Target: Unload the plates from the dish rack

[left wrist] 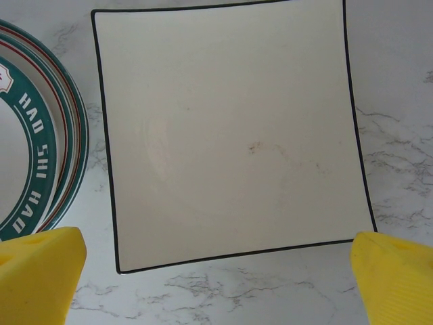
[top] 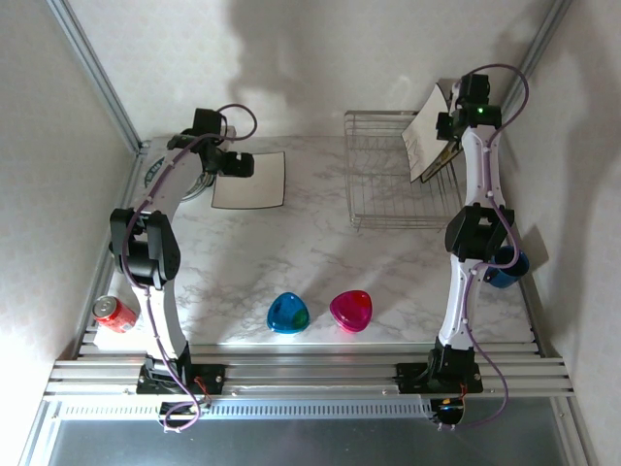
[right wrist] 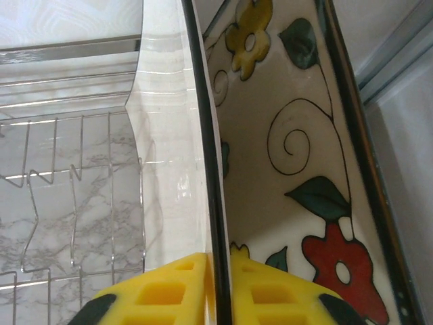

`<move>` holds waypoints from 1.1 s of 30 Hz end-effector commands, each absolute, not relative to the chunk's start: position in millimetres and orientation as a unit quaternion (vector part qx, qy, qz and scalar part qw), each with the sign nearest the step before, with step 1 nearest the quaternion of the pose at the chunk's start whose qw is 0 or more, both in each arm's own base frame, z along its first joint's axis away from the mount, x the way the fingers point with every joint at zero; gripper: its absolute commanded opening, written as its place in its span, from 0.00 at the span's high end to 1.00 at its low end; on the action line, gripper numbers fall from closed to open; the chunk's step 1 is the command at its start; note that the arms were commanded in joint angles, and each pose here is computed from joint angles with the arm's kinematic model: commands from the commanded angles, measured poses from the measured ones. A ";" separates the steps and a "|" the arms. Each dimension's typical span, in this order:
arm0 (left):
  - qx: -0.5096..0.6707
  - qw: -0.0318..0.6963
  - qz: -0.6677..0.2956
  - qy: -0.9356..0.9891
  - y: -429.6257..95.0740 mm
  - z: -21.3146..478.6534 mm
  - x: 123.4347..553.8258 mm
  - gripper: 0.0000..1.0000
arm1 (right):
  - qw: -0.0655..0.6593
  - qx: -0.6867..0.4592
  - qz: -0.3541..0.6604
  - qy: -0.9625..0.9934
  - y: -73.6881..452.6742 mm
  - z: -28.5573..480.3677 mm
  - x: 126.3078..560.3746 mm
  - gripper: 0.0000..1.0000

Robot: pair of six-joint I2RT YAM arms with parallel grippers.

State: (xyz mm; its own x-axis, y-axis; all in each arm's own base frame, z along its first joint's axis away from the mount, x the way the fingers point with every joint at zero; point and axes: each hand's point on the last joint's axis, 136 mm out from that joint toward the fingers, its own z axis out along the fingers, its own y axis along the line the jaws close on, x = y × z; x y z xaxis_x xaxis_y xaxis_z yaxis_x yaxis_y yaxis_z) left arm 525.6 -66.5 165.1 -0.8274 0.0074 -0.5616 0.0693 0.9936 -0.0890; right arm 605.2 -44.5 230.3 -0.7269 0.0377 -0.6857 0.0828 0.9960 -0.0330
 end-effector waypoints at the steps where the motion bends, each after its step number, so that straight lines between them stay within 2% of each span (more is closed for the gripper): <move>1: 0.014 0.305 -0.045 0.951 -59.8 179.3 524.7 0.00 | 0.361 0.022 -0.008 0.932 -28.0 218.6 609.7 0.87; 7: 0.013 0.303 -0.043 0.952 -59.0 179.9 523.2 0.00 | 0.363 0.024 -0.006 0.932 -27.5 221.0 609.3 0.94; 9: 0.012 0.303 -0.043 0.952 -58.8 180.7 522.3 0.00 | 0.362 0.026 -0.006 0.932 -26.8 221.1 608.7 1.00; 18: 0.007 0.288 -0.043 0.957 -58.6 177.5 514.7 0.00 | 0.374 0.061 -0.015 0.925 -30.3 242.6 600.9 1.00; 33: 0.001 0.290 -0.041 0.956 -57.0 176.7 499.9 0.00 | 0.452 0.072 -0.045 0.888 -23.3 333.1 575.9 1.00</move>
